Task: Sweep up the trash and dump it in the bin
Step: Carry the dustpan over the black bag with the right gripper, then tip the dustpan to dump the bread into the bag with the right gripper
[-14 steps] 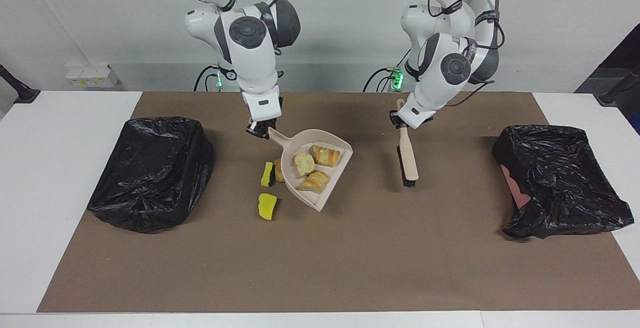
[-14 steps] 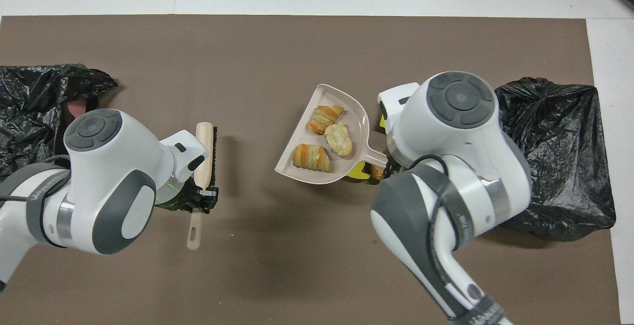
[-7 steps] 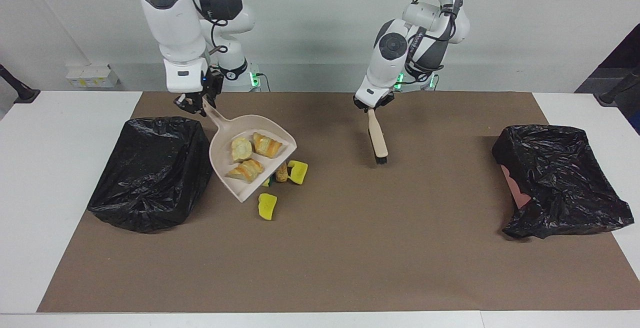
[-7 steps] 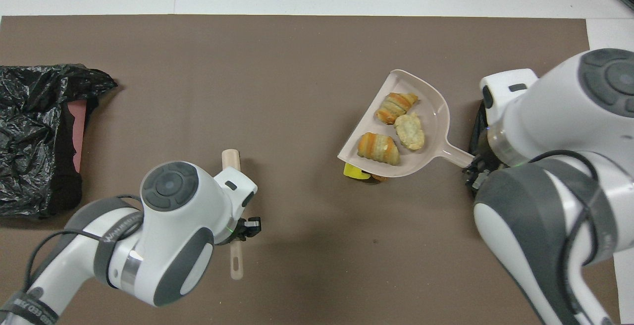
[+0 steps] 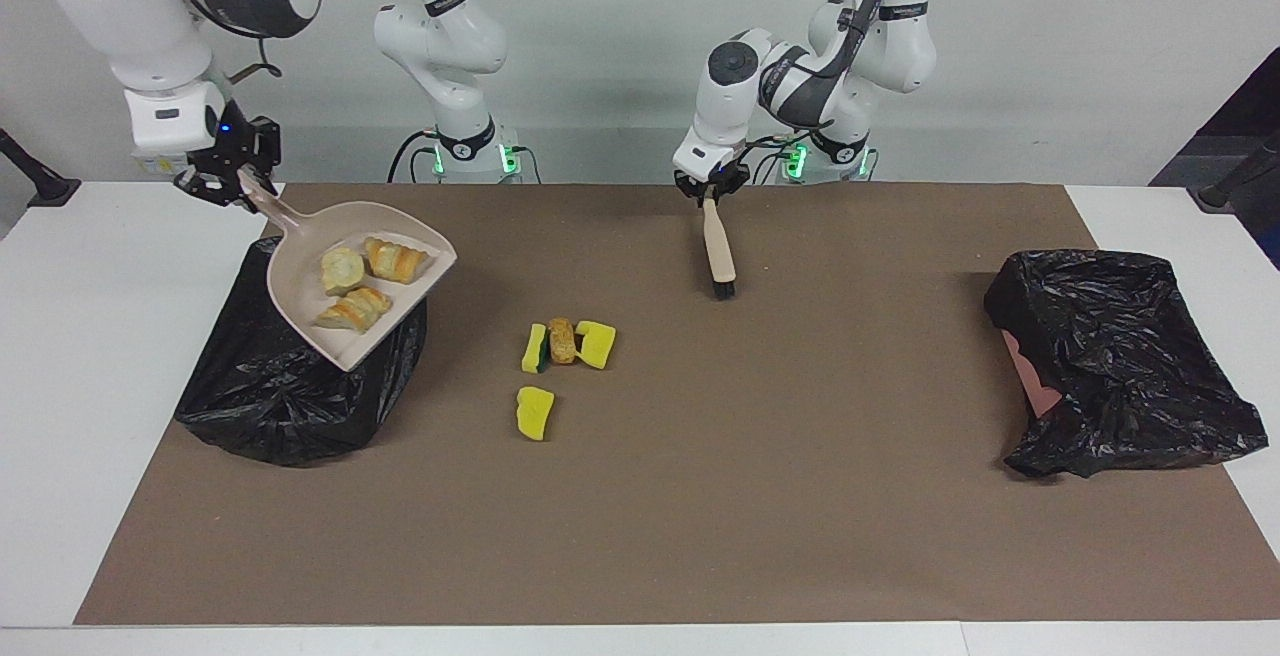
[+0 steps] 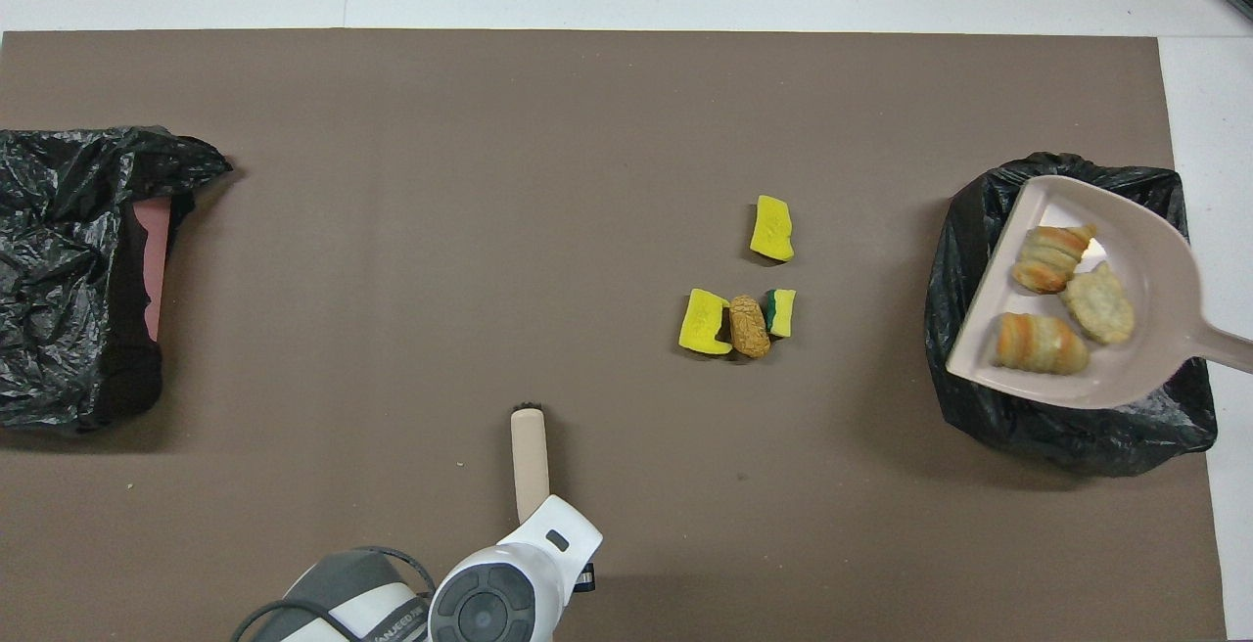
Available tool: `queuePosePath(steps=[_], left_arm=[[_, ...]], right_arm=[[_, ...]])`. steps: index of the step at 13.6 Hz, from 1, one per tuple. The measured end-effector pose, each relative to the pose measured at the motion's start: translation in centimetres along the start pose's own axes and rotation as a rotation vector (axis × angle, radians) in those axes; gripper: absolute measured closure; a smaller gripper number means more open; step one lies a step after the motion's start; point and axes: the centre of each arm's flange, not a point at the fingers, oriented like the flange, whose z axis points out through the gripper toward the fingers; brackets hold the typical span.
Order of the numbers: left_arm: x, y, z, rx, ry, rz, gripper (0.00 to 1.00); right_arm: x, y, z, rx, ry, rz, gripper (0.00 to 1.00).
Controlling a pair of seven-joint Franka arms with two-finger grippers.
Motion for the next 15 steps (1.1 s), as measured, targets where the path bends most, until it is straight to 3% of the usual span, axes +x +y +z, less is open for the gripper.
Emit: queuePosePath(steps=[3,5,7,9,13,15], left_arm=[[-0.4,0.2,0.1,-0.005,0.004,0.008,0.74],[-0.3,0.1,0.1,-0.006,0.003,0.005,0.73],[0.2,-0.4,0.4,-0.002,-0.005,-0.01,0.66],[1.9,-1.2,0.4,-0.007,-0.008,-0.022,0.48],[6.8,-2.2,-2.2,-0.054,0.027,-0.023,0.02],[9.3,-2.9,-4.3,-0.044,0.064,-0.01,0.0]], right_arm=[[-5.4,0.5,0.0,-0.042,-0.066,-0.048,0.68],[-6.3,0.8,-0.4,-0.076,-0.112,-0.052,0.68],[-6.7,1.1,-0.4,-0.106,-0.174,-0.066,0.68],[-7.3,1.6,0.1,-0.125,-0.23,-0.079,0.68],[-6.1,2.5,1.4,-0.14,-0.384,-0.169,0.68],[-4.0,2.6,1.3,-0.151,-0.452,-0.233,0.68]])
